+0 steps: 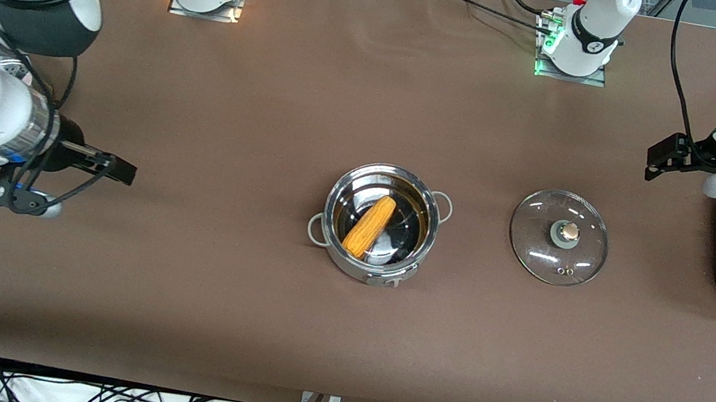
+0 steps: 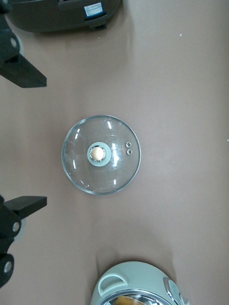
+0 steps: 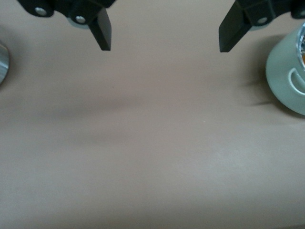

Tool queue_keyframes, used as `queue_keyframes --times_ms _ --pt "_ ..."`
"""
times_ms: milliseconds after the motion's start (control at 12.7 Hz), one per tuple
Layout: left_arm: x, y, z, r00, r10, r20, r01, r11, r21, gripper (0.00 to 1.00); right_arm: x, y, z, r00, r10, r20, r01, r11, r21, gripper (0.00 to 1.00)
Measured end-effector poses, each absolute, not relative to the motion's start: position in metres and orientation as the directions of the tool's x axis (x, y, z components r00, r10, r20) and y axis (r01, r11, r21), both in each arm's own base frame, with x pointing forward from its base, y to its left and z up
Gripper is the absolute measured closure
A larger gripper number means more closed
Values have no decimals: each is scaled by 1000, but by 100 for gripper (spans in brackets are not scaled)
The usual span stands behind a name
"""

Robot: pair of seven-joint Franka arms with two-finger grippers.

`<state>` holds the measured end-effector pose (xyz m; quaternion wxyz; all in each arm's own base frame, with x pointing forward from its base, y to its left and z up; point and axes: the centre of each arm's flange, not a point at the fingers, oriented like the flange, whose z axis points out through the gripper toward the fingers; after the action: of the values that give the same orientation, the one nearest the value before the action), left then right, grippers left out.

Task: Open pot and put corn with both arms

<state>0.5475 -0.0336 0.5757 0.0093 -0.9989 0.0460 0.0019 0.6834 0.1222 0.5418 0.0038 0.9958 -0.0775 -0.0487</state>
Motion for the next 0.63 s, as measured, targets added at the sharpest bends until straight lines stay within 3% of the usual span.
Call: queue_keyframes --times_ms 315,630 --pt "546 -32 574 996 -88 -17 -88 -996 -18 0 672 53 554 976 -181 -118 -179 -983 30 0" --pt "546 -25 574 997 -77 -19 -77 -997 -18 0 634 14 548 972 -225 -75 -224 -974 14 0"
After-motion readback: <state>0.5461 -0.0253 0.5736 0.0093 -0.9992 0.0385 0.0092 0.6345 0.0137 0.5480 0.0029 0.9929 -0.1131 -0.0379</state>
